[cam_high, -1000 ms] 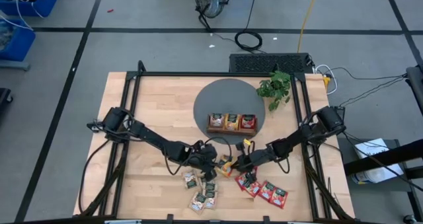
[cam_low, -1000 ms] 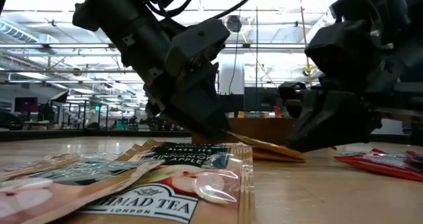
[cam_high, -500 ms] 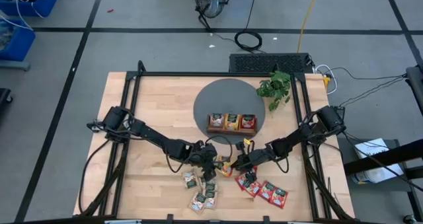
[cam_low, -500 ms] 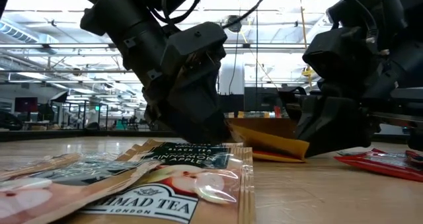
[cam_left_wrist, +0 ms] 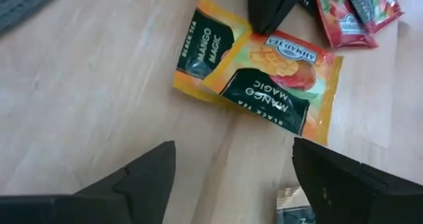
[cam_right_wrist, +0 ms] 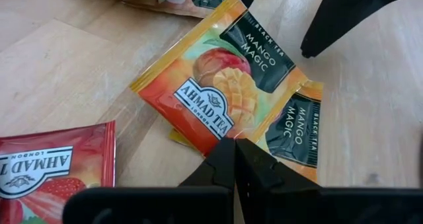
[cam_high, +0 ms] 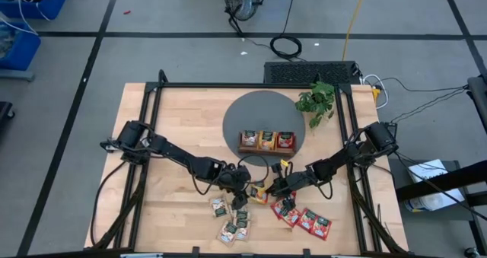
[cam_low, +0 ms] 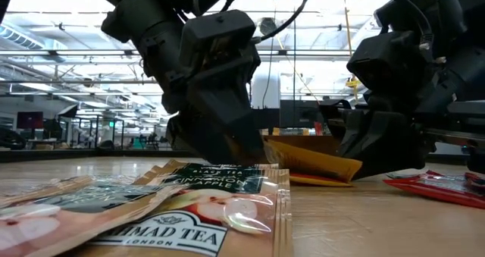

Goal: Pick & Place Tea
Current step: Put the brown tea bag into the left section of the wooden organiser

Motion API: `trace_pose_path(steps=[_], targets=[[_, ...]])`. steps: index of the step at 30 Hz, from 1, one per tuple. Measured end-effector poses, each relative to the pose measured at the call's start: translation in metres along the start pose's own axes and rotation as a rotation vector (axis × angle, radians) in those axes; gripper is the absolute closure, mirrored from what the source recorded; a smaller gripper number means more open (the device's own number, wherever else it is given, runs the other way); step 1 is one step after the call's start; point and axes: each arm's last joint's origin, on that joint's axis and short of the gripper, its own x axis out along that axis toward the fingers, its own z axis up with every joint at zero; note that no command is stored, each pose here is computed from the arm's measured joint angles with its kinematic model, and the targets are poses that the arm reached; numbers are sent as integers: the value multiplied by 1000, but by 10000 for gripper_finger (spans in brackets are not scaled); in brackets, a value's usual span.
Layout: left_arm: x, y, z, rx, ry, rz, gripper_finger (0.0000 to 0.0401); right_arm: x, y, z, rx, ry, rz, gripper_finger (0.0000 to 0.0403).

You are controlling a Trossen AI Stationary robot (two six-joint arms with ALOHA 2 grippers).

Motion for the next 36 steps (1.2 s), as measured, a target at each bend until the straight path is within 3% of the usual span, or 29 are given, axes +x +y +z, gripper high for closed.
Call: trace_pose_path(steps=[4,6,14,21,24,29,36], targets=[[0,1,1,-16,4,-8,115,0,0,0,-3,2,-1,403],[-2,0,2,28,3,-14,121,0,0,0,-4,3,0,403],[-4,-20,-16,567,-7,28,147,0,0,-1,-4,4,-3,403],[-9,-38,-31,972,-145,353,171,0,-1,-1,-6,3,-7,403],[-9,-41,-29,1036,-187,418,182,0,-1,-1,-5,0,-7,403],[-5,-41,-27,1115,-174,338,200,0,-1,0,0,-4,-8,403],[10,-43,-30,1245,-207,320,218,1,-6,0,45,-6,-18,403]])
